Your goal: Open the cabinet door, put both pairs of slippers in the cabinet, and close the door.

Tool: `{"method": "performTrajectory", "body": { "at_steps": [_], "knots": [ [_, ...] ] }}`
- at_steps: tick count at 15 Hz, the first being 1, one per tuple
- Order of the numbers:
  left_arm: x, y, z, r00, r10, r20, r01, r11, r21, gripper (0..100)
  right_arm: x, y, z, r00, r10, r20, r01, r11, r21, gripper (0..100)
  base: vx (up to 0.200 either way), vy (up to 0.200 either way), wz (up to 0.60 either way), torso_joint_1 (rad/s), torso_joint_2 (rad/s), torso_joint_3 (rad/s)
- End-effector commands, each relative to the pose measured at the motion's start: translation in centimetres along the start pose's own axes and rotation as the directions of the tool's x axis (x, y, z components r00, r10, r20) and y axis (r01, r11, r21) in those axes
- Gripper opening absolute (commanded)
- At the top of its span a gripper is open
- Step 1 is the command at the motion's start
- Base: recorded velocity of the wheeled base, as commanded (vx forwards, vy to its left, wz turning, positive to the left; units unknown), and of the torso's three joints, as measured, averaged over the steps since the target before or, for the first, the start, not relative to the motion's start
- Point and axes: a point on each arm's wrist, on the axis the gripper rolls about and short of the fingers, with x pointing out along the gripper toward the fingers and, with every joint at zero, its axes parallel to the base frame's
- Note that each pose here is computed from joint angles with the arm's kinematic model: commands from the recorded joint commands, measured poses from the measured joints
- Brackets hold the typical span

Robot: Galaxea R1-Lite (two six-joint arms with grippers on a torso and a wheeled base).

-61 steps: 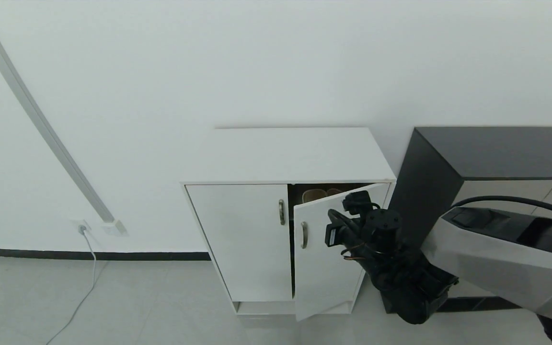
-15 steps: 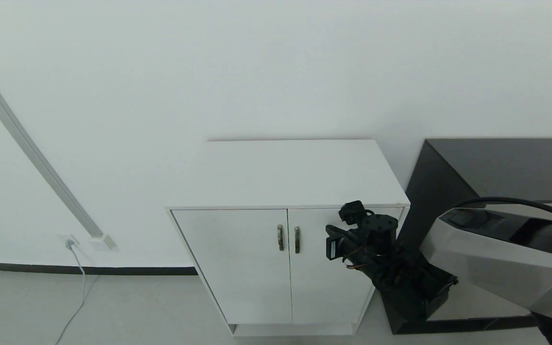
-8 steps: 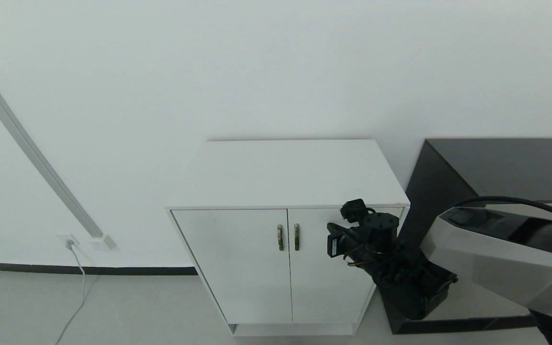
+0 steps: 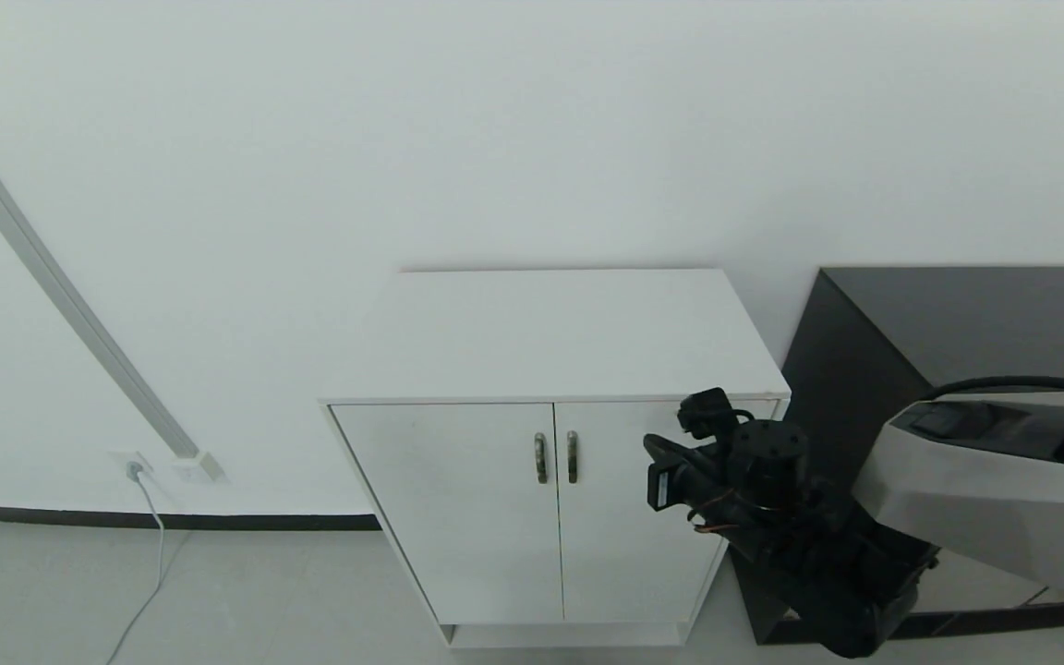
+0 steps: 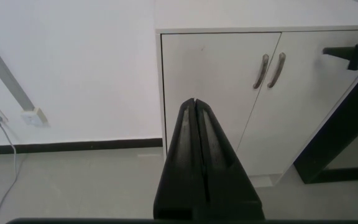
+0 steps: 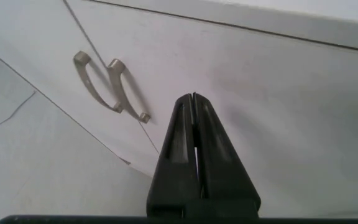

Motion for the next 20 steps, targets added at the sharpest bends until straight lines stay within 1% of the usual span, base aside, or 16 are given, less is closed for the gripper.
{"method": "performTrajectory", "body": {
  "at_steps": [1,2,3,4,5,7,8,9,11,13,14,16,17,18,20],
  "knots": [
    [0.0,0.0,0.0,1.000,0.000,0.000,0.000,1.000,0.000,0,-4.5,-1.8,3.6,0.993,-0.082,0.079,0.082,0.997,0.008,0,0.000,0.000,0.00,0.000,0.00,0.000],
    [0.0,0.0,0.0,1.000,0.000,0.000,0.000,1.000,0.000,0,-5.1,-2.6,4.0,0.989,-0.115,0.089,0.115,0.993,0.007,0,0.000,0.000,0.00,0.000,0.00,0.000],
    [0.0,0.0,0.0,1.000,0.000,0.000,0.000,1.000,0.000,0,-6.8,-5.2,4.7,0.969,-0.225,0.105,0.226,0.974,-0.003,0,0.000,0.000,0.00,0.000,0.00,0.000],
    [0.0,0.0,0.0,1.000,0.000,0.000,0.000,1.000,0.000,0,-7.4,-6.1,5.0,0.960,-0.257,0.111,0.259,0.966,-0.004,0,0.000,0.000,0.00,0.000,0.00,0.000],
    [0.0,0.0,0.0,1.000,0.000,0.000,0.000,1.000,0.000,0,-9.2,-8.4,5.8,0.932,-0.338,0.130,0.340,0.940,0.006,0,0.000,0.000,0.00,0.000,0.00,0.000],
    [0.0,0.0,0.0,1.000,0.000,-0.002,0.000,1.000,0.000,0,-12.8,-12.0,6.6,0.873,-0.469,0.135,0.472,0.882,0.013,0,0.000,0.000,0.00,0.000,0.00,0.000],
    [0.0,0.0,0.0,1.000,0.000,0.000,0.000,1.000,0.000,0,-14.8,-13.3,7.1,0.841,-0.521,0.146,0.525,0.851,0.015,0,0.000,0.000,0.00,0.000,0.00,0.000],
    [0.0,0.0,0.0,1.000,0.000,0.000,0.000,1.000,0.000,0,-16.7,-14.0,7.6,0.833,-0.531,0.155,0.535,0.845,0.018,0,0.000,0.000,0.00,0.000,0.00,0.000],
    [0.0,0.0,0.0,1.000,0.002,0.000,-0.002,1.000,0.000,0,-20.4,-13.7,7.5,0.857,-0.492,0.153,0.498,0.867,-0.004,0,0.000,0.000,0.00,0.000,0.00,0.000],
    [0.0,0.0,0.0,1.000,0.000,0.000,0.000,1.000,0.000,0,-22.5,-12.6,7.0,0.874,-0.468,0.128,0.476,0.879,-0.035,0,0.000,0.000,0.00,0.000,0.00,0.000],
    [0.0,0.0,0.0,1.000,0.000,0.000,0.000,1.000,0.000,0,-23.9,-11.5,6.7,0.900,-0.421,0.115,0.430,0.901,-0.066,0,0.000,0.000,0.00,0.000,0.00,0.000],
    [0.0,0.0,0.0,1.000,0.002,0.000,-0.002,1.000,0.000,0,-25.4,-10.1,6.2,0.924,-0.377,0.068,0.382,0.920,-0.085,0,0.000,0.000,0.00,0.000,0.00,0.000],
    [0.0,0.0,0.0,1.000,0.000,0.000,0.000,1.000,0.000,0,-26.5,-9.5,6.1,0.928,-0.370,0.039,0.372,0.924,-0.085,0,0.000,0.000,0.00,0.000,0.00,0.000],
    [0.0,0.0,0.0,1.000,0.000,0.000,0.000,1.000,0.000,0,-27.6,-8.9,5.7,0.934,-0.357,-0.009,0.355,0.931,-0.087,0,0.000,0.000,0.00,0.000,0.00,0.000],
    [0.0,0.0,0.0,1.000,0.000,0.000,0.000,1.000,0.000,0,-30.1,-7.7,4.7,0.951,-0.294,-0.092,0.287,0.955,-0.080,0,0.000,0.000,0.00,0.000,0.00,0.000]
  ]
}}
